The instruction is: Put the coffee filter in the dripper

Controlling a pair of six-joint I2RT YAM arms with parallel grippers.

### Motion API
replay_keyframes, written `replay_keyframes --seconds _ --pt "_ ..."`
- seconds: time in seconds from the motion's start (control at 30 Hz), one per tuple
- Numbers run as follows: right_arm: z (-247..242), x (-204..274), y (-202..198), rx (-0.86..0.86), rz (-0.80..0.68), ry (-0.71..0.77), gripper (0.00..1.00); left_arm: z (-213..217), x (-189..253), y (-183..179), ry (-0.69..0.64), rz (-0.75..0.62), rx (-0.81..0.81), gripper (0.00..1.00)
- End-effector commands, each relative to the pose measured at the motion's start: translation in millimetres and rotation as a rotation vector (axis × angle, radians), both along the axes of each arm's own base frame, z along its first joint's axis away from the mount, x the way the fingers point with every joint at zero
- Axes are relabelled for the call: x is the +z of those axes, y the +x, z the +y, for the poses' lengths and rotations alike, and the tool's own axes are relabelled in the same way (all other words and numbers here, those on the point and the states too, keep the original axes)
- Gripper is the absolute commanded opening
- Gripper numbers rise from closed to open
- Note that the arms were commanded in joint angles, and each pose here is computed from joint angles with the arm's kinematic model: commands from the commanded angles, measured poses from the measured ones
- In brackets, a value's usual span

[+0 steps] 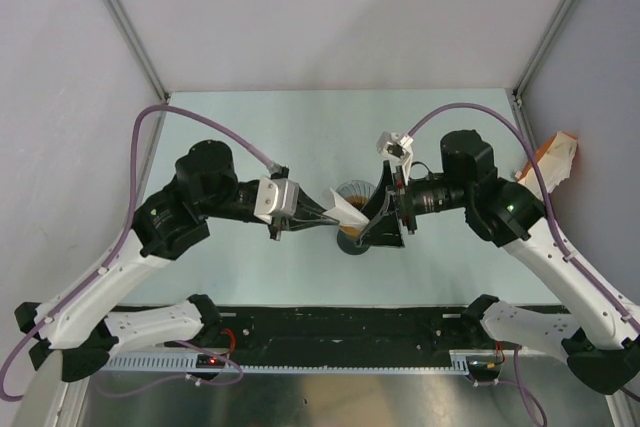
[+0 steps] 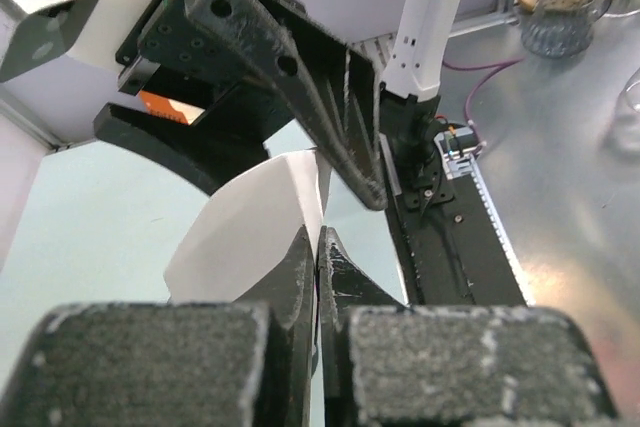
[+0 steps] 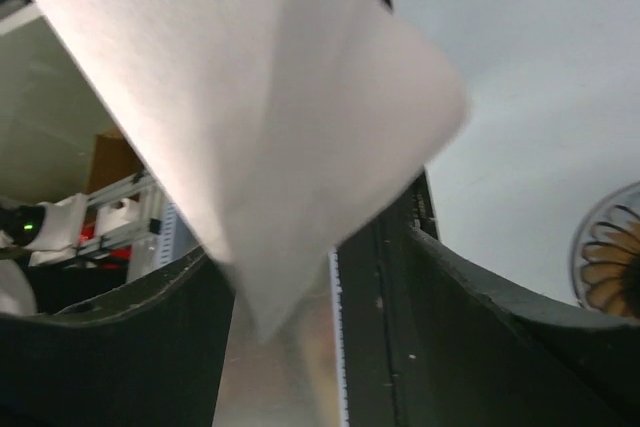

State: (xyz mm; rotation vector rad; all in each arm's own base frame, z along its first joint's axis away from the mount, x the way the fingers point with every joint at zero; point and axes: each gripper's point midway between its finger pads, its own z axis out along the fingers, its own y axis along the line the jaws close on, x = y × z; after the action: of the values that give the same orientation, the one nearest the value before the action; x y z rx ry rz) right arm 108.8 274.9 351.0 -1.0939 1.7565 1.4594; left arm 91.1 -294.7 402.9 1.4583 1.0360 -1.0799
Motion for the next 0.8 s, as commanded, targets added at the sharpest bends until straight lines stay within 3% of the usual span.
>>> replay_keyframes --seconds 0.0,0.13,0.27,0.53,0.6,0.7,0.77 --pt "5.9 28.1 -17.6 0.085 -0.01 0.086 0.66 3.7 -5.7 6.3 0.018 -0.107 0.032 0.0" --pt "8.4 35.8 -20.4 0.103 -0.007 0.113 0.5 5.3 -12.7 7.1 0.034 -0.12 0.042 0.0" --pt "8.1 36.7 -16.9 0.09 -0.023 0.117 0.47 6.8 -13.8 9.0 0.038 -0.13 0.056 0.0" --pt "6.7 42.8 -8.2 0.046 -0.058 0.136 0.3 8.9 -18.4 7.2 0.05 -0.153 0.048 0.0" --pt "5.2 39.6 -6.2 0.034 -0.065 0.125 0.39 8.9 -16.2 8.9 0.05 -0.152 0.059 0.0" --pt "-3.9 29.5 1.9 -0.017 -0.109 0.083 0.7 10.3 -6.4 14.4 0.04 -0.11 0.11 0.0" --pt "-14.5 19.4 12.8 -0.086 -0.171 0.036 0.77 11.0 2.3 22.6 0.034 -0.025 0.175 0.0"
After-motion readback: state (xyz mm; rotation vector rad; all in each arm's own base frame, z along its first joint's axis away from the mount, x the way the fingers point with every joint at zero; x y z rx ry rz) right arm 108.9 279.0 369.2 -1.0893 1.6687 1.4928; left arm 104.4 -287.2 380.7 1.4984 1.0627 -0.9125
